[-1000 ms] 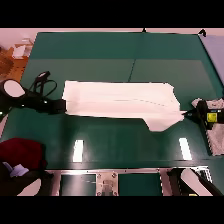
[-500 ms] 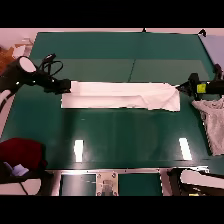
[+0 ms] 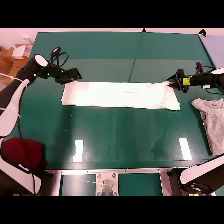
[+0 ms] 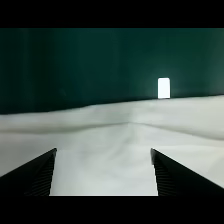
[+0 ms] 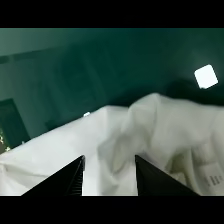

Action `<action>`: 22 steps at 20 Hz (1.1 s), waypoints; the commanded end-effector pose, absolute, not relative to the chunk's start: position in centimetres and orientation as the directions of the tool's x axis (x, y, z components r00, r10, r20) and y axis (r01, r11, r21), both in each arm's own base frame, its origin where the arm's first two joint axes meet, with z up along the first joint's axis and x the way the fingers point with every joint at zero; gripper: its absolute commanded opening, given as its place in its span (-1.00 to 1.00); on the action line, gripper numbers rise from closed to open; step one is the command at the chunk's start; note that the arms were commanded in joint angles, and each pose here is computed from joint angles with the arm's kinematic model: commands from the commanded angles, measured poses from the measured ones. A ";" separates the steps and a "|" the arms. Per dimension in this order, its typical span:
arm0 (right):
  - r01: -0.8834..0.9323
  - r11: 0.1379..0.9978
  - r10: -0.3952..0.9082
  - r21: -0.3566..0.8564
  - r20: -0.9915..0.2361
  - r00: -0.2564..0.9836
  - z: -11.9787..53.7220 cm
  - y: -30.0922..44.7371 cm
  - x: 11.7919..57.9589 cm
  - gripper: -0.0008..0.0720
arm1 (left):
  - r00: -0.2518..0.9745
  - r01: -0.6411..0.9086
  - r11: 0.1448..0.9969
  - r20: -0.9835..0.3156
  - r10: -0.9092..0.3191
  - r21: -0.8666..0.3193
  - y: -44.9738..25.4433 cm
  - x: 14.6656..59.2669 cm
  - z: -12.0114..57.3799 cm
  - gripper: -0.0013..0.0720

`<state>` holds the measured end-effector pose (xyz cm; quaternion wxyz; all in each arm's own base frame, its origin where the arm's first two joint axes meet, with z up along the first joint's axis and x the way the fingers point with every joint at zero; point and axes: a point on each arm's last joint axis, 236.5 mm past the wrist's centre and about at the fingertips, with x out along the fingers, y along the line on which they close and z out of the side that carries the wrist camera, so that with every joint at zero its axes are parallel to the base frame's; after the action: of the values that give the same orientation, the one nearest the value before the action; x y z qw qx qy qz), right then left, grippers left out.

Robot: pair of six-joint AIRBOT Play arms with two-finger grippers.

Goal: Fold the shirts.

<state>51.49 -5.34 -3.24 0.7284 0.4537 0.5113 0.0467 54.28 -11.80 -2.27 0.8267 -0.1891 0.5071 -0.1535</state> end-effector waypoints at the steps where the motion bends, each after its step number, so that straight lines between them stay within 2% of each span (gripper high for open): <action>1: 0.284 0.647 0.553 0.707 -0.693 0.463 -0.7 -8.1 51.2 0.35 | 0.418 0.071 0.874 -0.781 -0.464 -0.481 -10.1 54.5 -0.3 0.84; 2: 0.269 0.675 0.545 0.687 -0.710 0.446 -0.6 -9.3 50.3 0.68 | 0.398 0.069 0.871 -0.787 -0.472 -0.487 -9.3 54.1 0.4 0.84; 5: 0.253 0.783 0.487 0.569 -0.812 0.321 -3.4 -12.6 46.5 0.70 | 0.359 0.054 0.862 -0.796 -0.488 -0.504 -7.9 53.2 1.8 0.84; 6: 0.256 0.797 0.483 0.547 -0.831 0.274 -4.4 -12.9 45.5 0.85 | 0.346 0.058 0.859 -0.797 -0.495 -0.508 -8.0 52.9 2.0 0.84; 7: 0.227 0.800 0.509 0.555 -0.829 0.233 -5.2 -12.5 44.7 0.91 | 0.336 0.062 0.855 -0.796 -0.503 -0.514 -8.2 52.6 2.2 0.84; 11: 0.118 0.795 0.584 0.595 -0.803 0.121 -8.0 -10.1 43.5 0.93 | 0.325 0.064 0.815 -0.760 -0.563 -0.577 -9.6 52.4 3.0 0.84; 16: 0.014 0.705 0.697 0.709 -0.697 0.169 -7.7 -7.3 45.2 0.93 | 0.316 0.041 0.802 -0.754 -0.576 -0.596 -9.9 52.2 3.1 0.84; 22: 0.024 0.690 0.713 0.723 -0.686 0.144 -8.9 -6.3 45.3 0.93 | 0.320 0.040 0.802 -0.753 -0.576 -0.596 -9.9 52.3 3.2 0.84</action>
<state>45.16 -6.93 -8.16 0.6968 0.3050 0.6030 0.2406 52.24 -9.89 3.12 0.7752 -0.2422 0.5487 -0.1982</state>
